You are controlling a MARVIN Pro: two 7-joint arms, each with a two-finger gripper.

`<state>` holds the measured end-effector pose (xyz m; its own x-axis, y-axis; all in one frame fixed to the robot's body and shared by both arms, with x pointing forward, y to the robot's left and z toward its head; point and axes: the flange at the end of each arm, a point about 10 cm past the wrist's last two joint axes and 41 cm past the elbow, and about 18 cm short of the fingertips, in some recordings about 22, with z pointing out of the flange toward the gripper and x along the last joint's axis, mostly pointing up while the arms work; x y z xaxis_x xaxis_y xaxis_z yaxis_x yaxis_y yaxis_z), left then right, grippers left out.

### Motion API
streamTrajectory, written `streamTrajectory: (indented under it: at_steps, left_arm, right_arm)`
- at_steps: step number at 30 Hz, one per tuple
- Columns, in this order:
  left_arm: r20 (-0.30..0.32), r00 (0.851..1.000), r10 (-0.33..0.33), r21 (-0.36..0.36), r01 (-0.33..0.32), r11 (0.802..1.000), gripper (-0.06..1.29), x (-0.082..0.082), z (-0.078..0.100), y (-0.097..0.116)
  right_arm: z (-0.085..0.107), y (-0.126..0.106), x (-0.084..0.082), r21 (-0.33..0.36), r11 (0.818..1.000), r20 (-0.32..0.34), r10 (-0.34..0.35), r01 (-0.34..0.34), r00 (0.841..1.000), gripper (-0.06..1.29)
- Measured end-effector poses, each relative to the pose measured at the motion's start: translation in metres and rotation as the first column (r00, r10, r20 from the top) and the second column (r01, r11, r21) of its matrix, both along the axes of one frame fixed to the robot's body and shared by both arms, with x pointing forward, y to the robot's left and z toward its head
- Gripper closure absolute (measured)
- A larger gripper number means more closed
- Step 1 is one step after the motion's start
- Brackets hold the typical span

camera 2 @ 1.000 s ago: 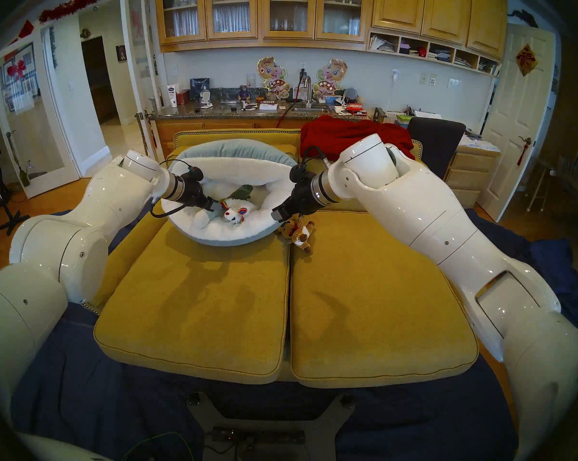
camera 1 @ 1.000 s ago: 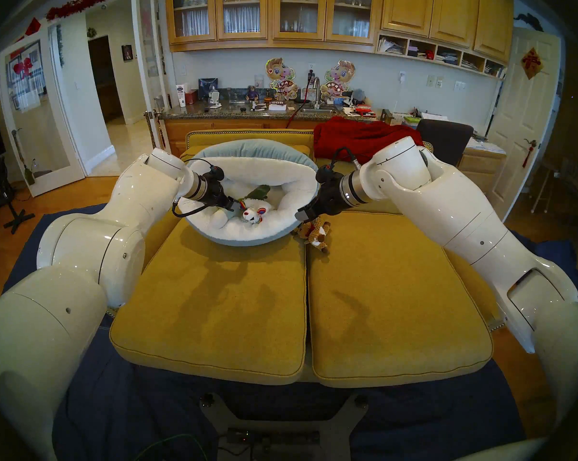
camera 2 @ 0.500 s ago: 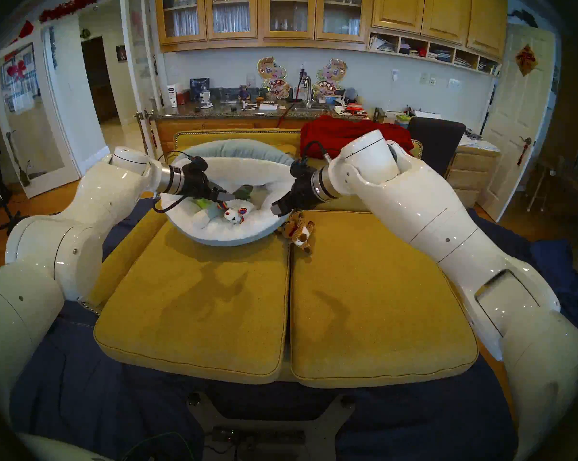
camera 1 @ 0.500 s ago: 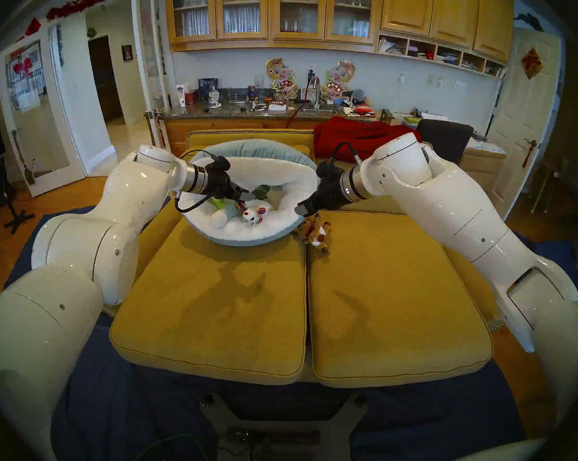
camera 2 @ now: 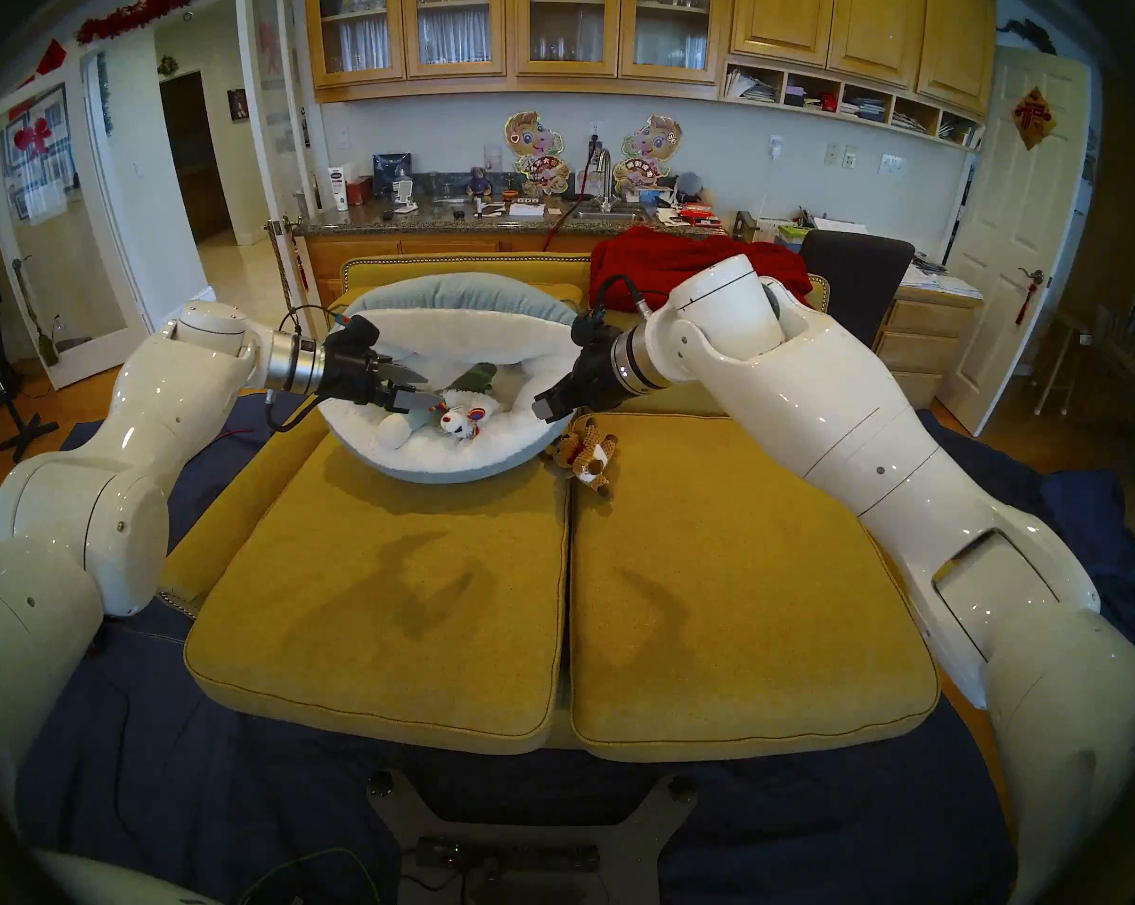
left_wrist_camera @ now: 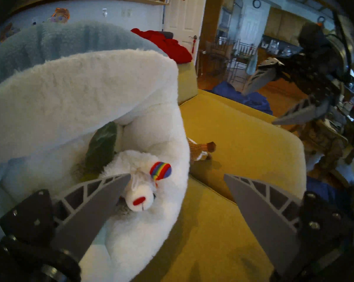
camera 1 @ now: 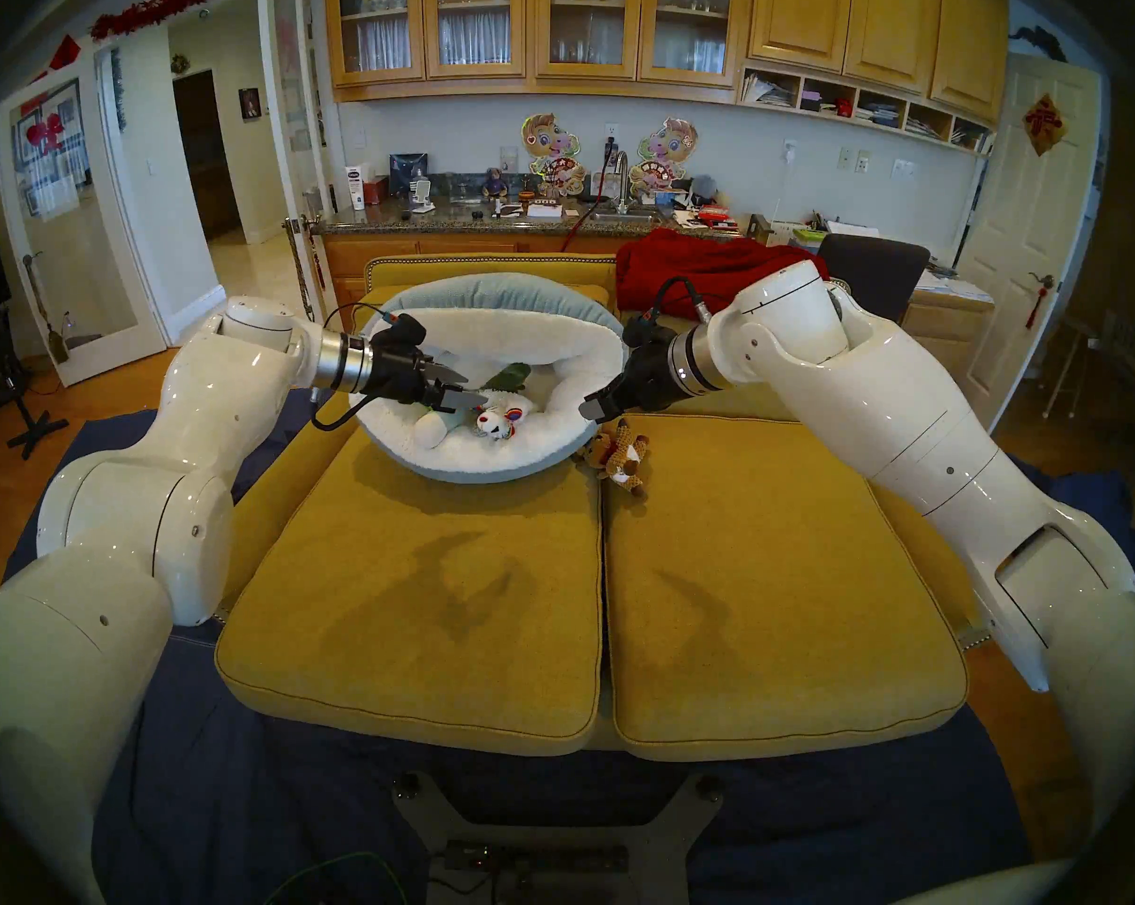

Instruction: Put toys into dog bed

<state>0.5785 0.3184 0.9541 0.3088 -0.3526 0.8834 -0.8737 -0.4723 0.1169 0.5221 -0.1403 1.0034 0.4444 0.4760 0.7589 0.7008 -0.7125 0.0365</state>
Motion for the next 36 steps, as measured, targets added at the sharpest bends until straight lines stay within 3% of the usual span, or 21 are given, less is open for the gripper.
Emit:
streamTrajectory:
  at_steps: [6, 19, 28, 36]
  left_arm:
    - [0.008, 0.999, -0.032, -0.014, 0.032, 0.999, 0.0, -0.014, -0.005, 0.014]
    - [0.019, 1.0, -0.022, -0.069, 0.023, 0.997, 0.0, -0.037, -0.01, 0.025]
    - [0.003, 1.0, -0.01, -0.114, 0.01, 0.993, 0.0, -0.049, -0.007, 0.021]
    - [0.007, 0.999, 0.042, -0.114, -0.041, 0.993, 0.0, -0.055, -0.004, 0.019]
  right_arm:
    - [0.0, 0.0, 0.0, 0.003, 1.0, 0.0, -0.005, 0.005, 1.0, -0.02]
    - [-0.004, 0.0, 0.002, -0.004, 1.0, -0.003, -0.027, 0.027, 1.0, -0.02]
    - [-0.031, -0.012, 0.022, -0.038, 0.993, -0.06, -0.111, 0.109, 0.992, -0.02]
    - [-0.053, -0.022, 0.038, -0.059, 0.984, -0.117, -0.176, 0.17, 0.977, -0.02]
